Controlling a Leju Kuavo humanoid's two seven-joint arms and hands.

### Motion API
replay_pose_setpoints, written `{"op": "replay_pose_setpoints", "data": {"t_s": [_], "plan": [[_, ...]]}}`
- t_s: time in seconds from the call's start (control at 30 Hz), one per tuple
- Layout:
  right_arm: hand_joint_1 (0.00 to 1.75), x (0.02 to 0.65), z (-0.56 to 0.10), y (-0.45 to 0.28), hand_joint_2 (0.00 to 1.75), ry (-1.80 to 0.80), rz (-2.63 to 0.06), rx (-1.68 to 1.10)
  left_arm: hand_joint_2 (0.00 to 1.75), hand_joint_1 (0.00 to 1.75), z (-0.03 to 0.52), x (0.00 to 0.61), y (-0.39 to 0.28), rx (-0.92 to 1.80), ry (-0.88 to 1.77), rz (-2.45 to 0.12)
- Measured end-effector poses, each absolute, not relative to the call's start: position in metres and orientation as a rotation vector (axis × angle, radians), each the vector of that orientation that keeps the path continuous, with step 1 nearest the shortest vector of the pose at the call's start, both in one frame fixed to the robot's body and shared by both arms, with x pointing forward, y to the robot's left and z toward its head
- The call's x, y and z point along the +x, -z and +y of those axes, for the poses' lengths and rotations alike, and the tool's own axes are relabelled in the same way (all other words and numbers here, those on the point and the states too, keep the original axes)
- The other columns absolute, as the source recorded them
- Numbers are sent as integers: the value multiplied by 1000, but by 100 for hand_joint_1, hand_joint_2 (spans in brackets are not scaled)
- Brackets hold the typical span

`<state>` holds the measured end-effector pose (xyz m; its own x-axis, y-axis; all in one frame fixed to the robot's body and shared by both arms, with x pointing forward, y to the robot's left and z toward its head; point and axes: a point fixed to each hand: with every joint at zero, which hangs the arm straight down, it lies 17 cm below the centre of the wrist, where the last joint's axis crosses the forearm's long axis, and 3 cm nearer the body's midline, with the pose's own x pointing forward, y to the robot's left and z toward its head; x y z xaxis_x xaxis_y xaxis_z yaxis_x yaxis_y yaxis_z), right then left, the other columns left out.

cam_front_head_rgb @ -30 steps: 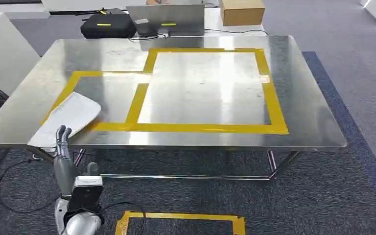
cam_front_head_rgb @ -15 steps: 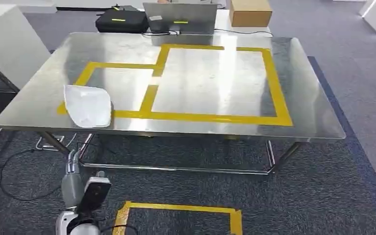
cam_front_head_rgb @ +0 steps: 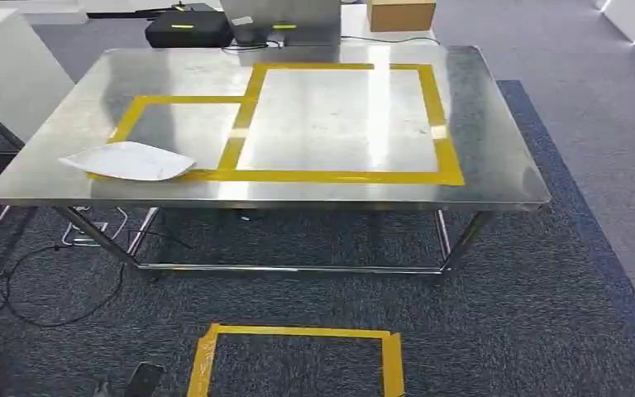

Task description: Take the parts from the cabinet and place them on the table.

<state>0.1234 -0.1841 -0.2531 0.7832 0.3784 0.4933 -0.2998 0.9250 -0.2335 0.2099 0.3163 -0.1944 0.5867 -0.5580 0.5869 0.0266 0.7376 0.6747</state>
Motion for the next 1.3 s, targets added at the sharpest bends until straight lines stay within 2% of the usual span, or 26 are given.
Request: {"op": "replay_pose_setpoints", "data": {"t_s": [0.17, 0.3, 0.63, 1.3], "plan": [[0, 114, -184, 259, 0, -382, -497, -135, 0, 0, 298, 136, 250, 501, 384, -518], [0, 111, -184, 260, 0, -403, -479, -132, 0, 0, 277, 105, 266, 403, 412, -365], [0, 104, -184, 263, 0, -468, -452, -126, 0, 0, 250, 82, 275, 279, 450, -295], [0, 95, -183, 266, 0, -527, -424, -101, 0, 0, 250, 93, 272, 314, 531, -327]]}}
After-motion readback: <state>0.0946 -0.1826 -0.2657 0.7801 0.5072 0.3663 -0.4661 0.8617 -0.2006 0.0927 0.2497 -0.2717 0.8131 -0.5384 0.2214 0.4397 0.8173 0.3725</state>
